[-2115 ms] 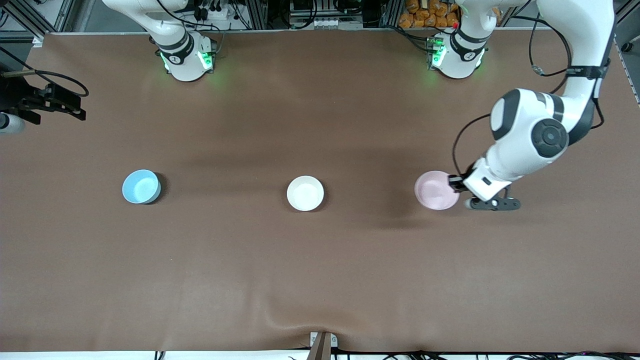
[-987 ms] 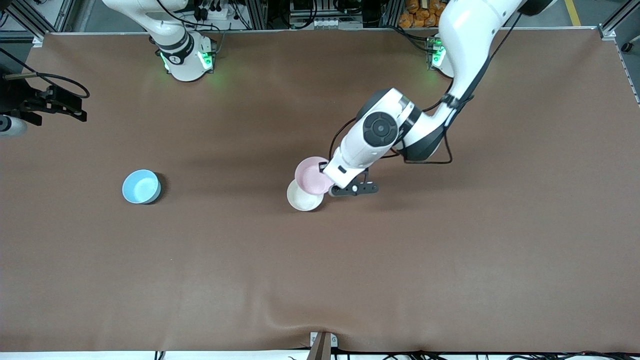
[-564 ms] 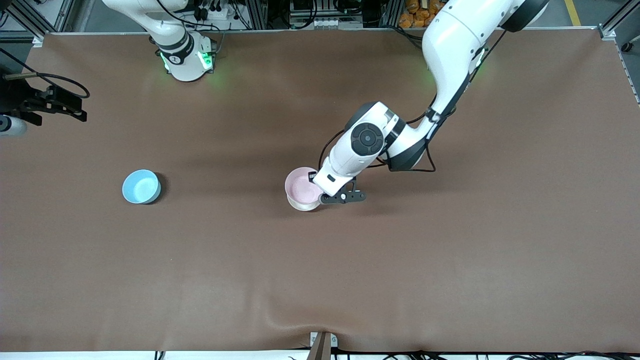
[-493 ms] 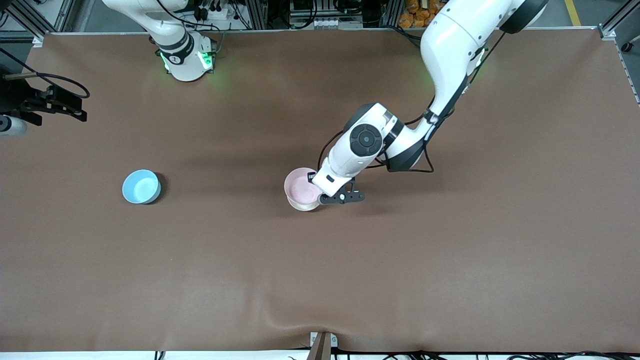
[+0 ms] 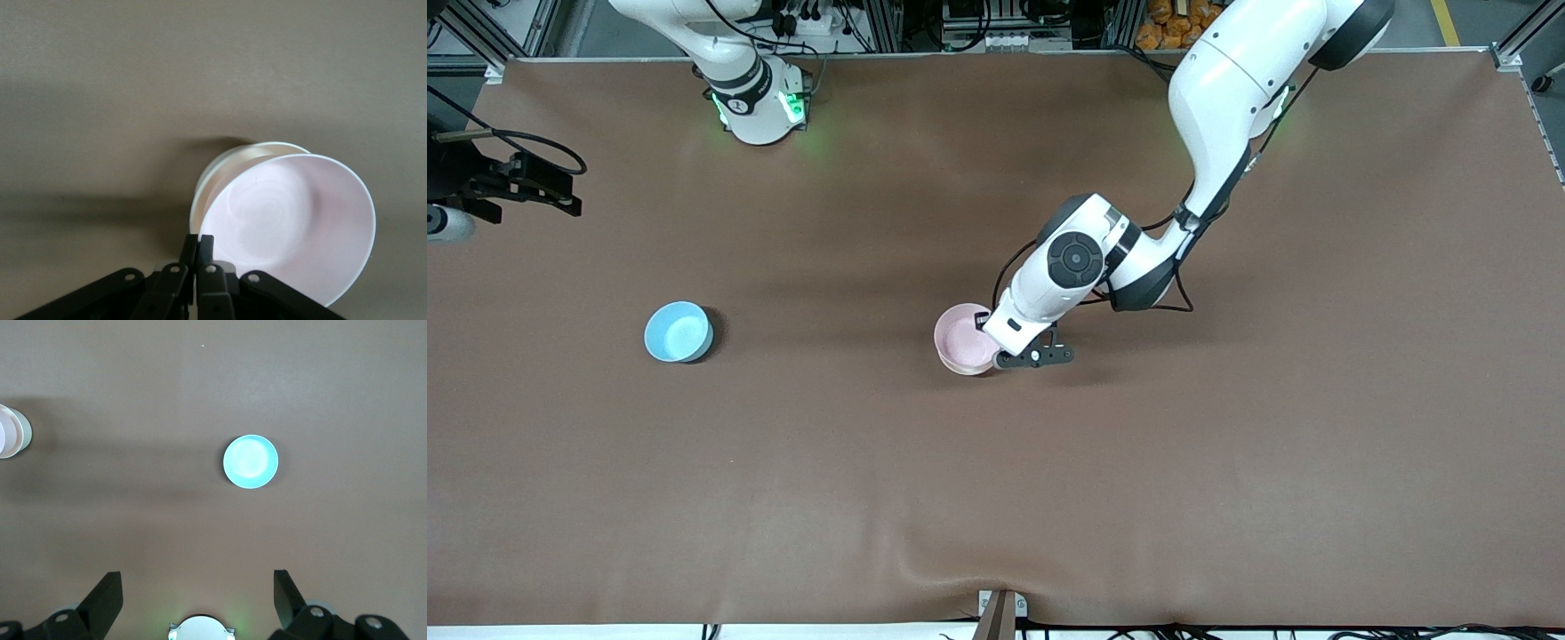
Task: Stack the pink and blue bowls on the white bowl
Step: 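Lower the pink bowl into the white bowl and open the left gripper, then raise the left gripper away while the right gripper reaches the blue bowl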
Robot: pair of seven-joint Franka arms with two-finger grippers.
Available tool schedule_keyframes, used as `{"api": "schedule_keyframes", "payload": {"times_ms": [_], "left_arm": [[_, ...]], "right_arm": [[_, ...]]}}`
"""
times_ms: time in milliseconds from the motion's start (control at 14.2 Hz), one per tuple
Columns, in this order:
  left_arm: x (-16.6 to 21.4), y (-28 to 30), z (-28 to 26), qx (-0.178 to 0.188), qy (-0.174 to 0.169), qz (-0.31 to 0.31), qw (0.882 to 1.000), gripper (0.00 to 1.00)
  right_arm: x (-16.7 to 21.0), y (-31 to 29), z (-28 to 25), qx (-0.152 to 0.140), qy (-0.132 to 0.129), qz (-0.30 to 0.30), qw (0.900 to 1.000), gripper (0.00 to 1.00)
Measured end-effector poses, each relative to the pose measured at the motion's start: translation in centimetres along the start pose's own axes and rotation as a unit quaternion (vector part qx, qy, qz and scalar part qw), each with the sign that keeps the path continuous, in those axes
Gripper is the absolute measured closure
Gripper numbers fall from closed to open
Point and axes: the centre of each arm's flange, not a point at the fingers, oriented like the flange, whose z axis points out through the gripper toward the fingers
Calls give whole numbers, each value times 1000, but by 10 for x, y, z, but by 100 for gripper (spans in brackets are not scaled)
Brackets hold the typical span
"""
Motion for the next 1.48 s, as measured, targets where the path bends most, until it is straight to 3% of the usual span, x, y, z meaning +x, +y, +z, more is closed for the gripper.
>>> {"api": "schedule_keyframes", "payload": {"times_ms": [352,493,916,1128,1198,1480], "left_arm": [[1,-6,15,6,-6,-3,1000,97],[-1,-4,17,5,-6,-2,1000,93],[1,12,-11,-5,9,1,1000,36],[26,-7,-120,36,25,-9,999,6],[35,-24,-169,46,33,-22,998,0],[37,-92,-317,78,54,-75,993,0]], "right_arm": [[0,0,0,0,0,0,1000,0],[0,0,0,0,0,0,1000,0],[2,0,2,0,-3,0,1000,0],[14,8,21,3,-21,6,1000,0],[21,15,32,4,-32,12,999,0],[47,33,78,4,-73,24,997,0]]}}
